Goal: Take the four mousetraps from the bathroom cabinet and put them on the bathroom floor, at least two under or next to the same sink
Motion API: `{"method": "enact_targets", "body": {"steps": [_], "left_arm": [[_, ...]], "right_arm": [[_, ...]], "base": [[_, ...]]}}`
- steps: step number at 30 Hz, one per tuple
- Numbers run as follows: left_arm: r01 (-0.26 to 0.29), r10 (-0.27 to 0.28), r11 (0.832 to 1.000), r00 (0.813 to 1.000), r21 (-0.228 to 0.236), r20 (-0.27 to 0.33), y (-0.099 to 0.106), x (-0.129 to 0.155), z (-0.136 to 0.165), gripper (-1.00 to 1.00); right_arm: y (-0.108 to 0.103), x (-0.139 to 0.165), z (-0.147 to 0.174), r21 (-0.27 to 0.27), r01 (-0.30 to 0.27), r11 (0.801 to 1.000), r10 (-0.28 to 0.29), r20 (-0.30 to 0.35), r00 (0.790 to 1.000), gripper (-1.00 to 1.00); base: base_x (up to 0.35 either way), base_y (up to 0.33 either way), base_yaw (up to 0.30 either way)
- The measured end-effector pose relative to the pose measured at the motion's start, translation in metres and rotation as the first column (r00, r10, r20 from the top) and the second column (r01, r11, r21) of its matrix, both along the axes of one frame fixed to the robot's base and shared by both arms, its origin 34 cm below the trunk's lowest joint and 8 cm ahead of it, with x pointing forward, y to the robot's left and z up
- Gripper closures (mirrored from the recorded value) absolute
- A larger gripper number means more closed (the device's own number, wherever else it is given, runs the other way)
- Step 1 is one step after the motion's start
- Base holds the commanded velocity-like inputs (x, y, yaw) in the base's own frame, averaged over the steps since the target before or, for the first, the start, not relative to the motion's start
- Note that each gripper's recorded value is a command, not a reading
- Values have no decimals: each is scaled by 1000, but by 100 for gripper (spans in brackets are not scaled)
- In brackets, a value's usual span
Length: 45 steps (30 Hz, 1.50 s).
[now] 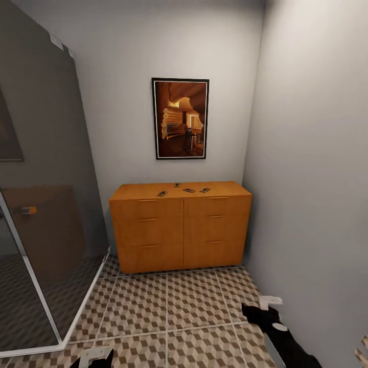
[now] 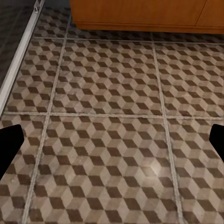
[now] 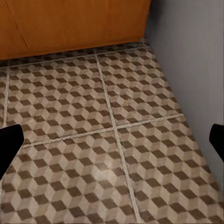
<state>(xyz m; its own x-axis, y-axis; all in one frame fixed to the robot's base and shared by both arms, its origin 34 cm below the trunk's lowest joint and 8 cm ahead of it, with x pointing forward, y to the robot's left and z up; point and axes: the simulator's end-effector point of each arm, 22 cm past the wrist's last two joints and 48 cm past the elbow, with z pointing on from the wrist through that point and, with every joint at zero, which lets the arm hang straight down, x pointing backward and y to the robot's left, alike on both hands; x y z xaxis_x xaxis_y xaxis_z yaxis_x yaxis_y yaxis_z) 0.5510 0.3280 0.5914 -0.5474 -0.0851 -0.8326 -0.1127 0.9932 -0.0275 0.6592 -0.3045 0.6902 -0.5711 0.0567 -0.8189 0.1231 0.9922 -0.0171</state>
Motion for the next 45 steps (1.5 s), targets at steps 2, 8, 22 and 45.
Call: {"method": "enact_targets", "body": {"steps": [2, 8, 22, 45], "left_arm": [[0, 0, 1000, 1000, 0, 0, 0, 0, 0, -100], [4, -4, 1000, 1000, -6, -1, -5, 0, -1, -100], [9, -9, 1000, 1000, -18, -1, -16, 1, -1, -100], [11, -11, 1000, 1000, -24, 0, -21, 1, -2, -100]], "right_arm": [[0, 20, 39, -9, -6, 1000, 6, 16, 1000, -100], [-2, 77, 200, -41, -25, 999, 29, 82, 996, -100], [-13, 173, 431, -27, 3, 1000, 1, 142, 990, -100], [32, 198, 445, 15, -46, 999, 46, -1, 999, -100]], "base": [[0, 0, 0], [0, 0, 0], [0, 0, 0], [65, 22, 0]]}}
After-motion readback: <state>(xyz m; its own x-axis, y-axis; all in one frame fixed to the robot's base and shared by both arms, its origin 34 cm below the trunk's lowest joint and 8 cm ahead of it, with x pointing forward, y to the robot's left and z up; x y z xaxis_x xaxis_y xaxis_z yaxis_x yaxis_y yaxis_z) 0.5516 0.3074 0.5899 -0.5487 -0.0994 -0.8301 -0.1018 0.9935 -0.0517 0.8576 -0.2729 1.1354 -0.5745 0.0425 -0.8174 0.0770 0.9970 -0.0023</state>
